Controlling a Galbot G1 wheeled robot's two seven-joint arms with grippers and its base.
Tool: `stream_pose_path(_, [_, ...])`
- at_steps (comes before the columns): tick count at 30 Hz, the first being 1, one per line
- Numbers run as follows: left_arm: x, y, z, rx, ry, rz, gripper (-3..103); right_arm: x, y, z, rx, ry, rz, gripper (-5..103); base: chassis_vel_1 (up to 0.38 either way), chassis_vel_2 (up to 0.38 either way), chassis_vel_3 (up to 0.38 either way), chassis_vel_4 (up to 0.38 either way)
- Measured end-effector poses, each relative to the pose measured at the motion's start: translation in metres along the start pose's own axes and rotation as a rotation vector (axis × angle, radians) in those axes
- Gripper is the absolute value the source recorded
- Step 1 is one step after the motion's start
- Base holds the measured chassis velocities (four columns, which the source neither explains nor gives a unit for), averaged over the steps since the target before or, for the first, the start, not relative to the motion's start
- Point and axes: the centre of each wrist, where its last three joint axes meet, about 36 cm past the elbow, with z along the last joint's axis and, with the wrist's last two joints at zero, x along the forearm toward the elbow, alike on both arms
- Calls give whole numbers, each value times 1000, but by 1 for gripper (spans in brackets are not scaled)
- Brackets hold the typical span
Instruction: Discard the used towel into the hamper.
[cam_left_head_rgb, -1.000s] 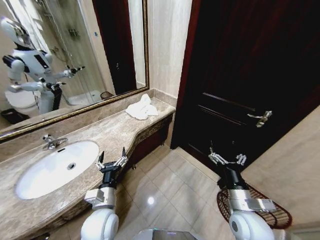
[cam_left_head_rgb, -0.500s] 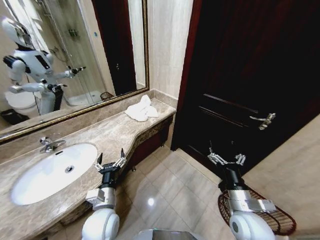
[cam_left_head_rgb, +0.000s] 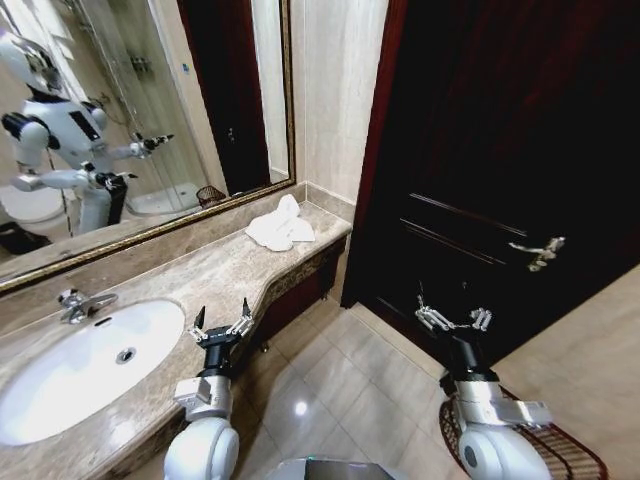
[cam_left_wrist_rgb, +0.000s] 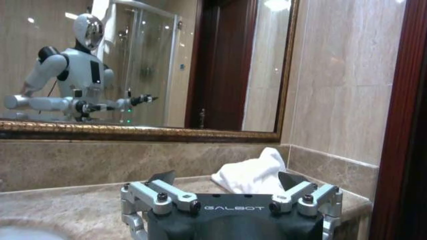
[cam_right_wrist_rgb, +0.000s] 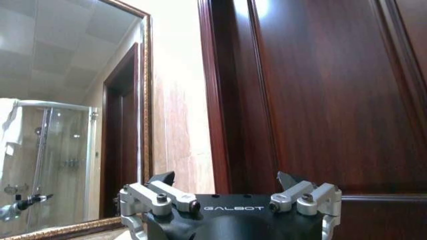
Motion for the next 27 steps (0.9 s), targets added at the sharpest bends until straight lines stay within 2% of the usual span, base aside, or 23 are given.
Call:
stream_pose_path(22, [-7, 3, 4, 2, 16, -31, 100, 1, -1, 7, 0, 8, -3, 100, -167, 166, 166, -167])
stream_pose_path(27, [-15, 5, 7, 13, 37, -49, 100, 0, 0, 15, 23, -15, 18, 100, -173, 166, 180, -175])
